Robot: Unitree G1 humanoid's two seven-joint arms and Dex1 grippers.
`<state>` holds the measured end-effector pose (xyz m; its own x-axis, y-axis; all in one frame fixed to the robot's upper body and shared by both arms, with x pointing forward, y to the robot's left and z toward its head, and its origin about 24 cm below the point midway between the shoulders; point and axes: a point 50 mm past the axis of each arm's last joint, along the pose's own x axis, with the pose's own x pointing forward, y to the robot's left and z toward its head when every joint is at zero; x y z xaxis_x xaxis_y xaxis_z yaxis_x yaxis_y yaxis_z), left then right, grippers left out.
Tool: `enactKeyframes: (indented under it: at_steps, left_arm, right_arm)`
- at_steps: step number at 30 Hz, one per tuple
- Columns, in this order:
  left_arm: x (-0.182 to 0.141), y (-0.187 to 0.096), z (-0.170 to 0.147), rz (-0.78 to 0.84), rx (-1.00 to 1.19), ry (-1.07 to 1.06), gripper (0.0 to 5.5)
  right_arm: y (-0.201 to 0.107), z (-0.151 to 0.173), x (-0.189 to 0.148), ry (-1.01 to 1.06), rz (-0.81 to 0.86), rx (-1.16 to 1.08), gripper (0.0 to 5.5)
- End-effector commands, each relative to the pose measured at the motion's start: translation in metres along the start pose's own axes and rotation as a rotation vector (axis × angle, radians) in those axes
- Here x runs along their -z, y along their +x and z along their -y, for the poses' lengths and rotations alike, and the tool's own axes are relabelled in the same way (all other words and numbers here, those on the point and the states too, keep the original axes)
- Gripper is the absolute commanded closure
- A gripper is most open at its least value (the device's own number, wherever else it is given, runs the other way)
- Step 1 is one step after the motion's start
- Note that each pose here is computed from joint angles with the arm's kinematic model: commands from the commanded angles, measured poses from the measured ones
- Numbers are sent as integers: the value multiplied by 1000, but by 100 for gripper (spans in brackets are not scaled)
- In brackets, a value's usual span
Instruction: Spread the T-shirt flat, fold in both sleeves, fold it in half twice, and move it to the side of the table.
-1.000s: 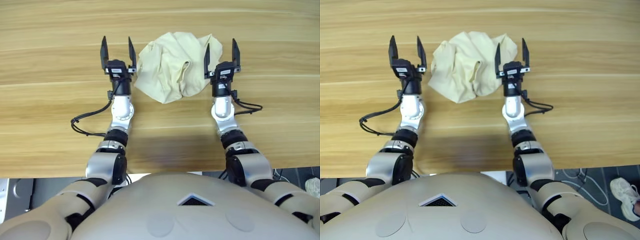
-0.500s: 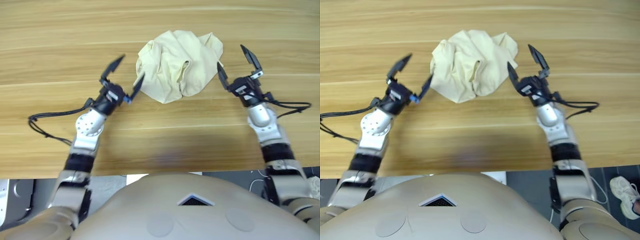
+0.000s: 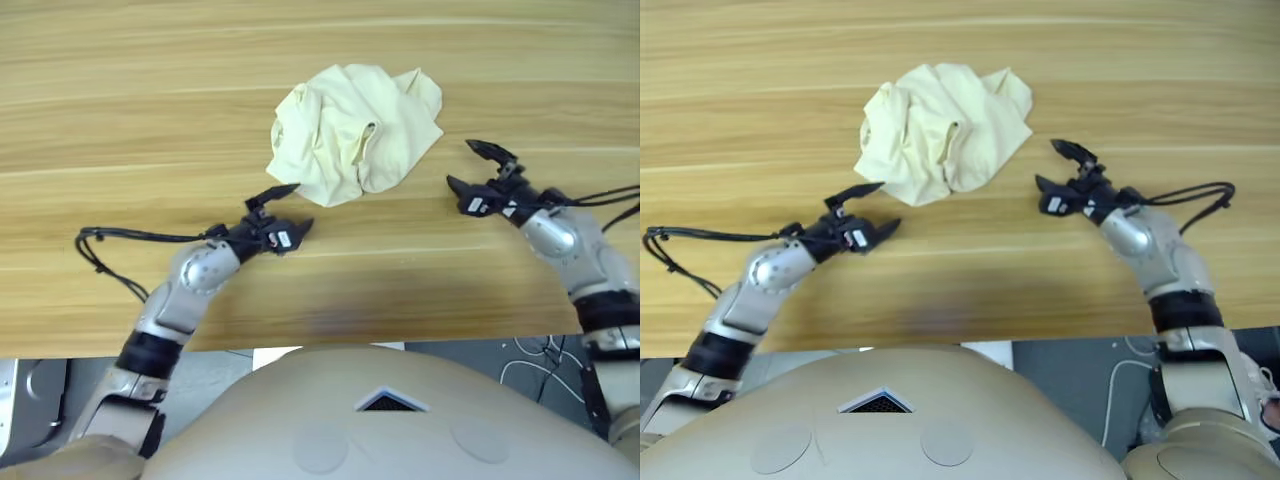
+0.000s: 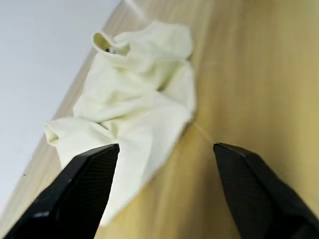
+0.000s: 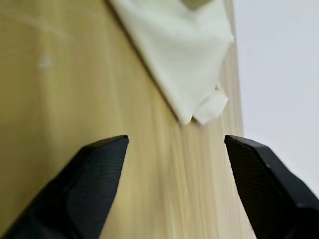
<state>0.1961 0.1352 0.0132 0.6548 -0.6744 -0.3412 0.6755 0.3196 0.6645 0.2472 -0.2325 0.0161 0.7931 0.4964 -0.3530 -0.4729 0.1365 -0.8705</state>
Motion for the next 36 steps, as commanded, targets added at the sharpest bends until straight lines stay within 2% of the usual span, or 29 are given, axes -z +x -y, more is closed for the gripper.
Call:
enactKeyframes:
  at_steps: [1,7,16,26,36]
  left_arm:
    - [7,15,11,-51,14,-1,196]
    - [17,10,17,-102,4,13,196]
    - [25,6,5,-130,-100,-30,196]
    - [23,8,7,-106,-114,-54,196]
    - [22,7,9,-99,-125,-71,196]
  right_arm:
    - [14,-32,-3,14,-9,-112,191]
    - [9,-44,-18,23,88,-146,191]
    - [11,-48,-43,57,181,-150,191]
    - [40,-34,-16,45,37,-74,191]
    - [22,-39,-6,-6,48,-123,191]
